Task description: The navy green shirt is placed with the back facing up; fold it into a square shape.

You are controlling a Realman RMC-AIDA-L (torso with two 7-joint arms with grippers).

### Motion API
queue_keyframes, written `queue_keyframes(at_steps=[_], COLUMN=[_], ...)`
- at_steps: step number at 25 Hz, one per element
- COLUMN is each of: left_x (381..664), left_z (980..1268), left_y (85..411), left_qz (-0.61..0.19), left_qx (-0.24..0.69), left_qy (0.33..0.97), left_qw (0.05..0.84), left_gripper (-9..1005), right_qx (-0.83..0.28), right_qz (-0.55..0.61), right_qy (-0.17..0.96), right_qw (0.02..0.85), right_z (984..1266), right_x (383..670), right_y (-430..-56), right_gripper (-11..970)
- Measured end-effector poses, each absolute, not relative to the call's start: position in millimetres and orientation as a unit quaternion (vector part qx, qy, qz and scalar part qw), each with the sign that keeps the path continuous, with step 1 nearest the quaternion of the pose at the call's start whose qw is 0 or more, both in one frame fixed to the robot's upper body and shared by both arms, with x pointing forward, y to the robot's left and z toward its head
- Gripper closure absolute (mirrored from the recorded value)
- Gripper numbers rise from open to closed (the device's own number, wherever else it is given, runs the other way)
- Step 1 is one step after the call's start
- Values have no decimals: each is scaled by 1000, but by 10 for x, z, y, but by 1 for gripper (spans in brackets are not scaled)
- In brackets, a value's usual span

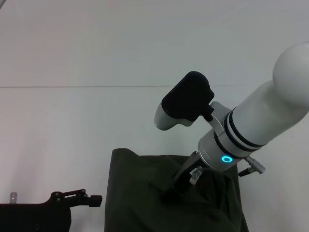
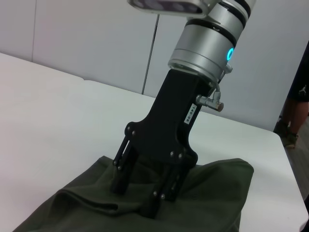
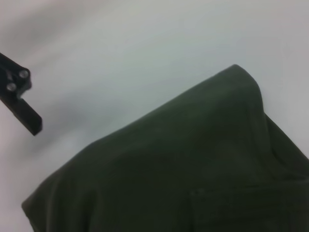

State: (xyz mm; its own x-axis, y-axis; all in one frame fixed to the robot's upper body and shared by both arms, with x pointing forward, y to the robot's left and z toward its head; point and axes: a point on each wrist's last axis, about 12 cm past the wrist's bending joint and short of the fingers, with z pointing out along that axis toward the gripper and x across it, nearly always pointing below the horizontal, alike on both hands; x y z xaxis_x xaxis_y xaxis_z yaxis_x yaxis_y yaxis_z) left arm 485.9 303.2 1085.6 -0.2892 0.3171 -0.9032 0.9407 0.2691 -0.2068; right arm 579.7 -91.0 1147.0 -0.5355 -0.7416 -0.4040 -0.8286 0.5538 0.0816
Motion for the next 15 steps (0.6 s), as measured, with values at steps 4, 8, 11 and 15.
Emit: queue_keyframes(at_steps=[4,8,11,15], left_x=[4859,4860,4860,4861], left_z=[10856,10855,10853,10852], left_y=[3032,3032,3032,3031], left_qz=[-401,-401,-401,-401], left_qx=[452,452,452,451], left_qy=[695,696,696,696], left_qw=[388,389,389,389], left_gripper=[64,64,64,63], right_qx=[-459,-467,-469,-469], right_qz=[127,121,118,118], right_qy=[864,861,861,860], right_qw=[163,162,160,161], right_z=[11436,11415,11411,11418], right_x=[5791,5783,5793,5797], right_y=[-881,-839,-823,-815], right_gripper=[322,320,319,319])
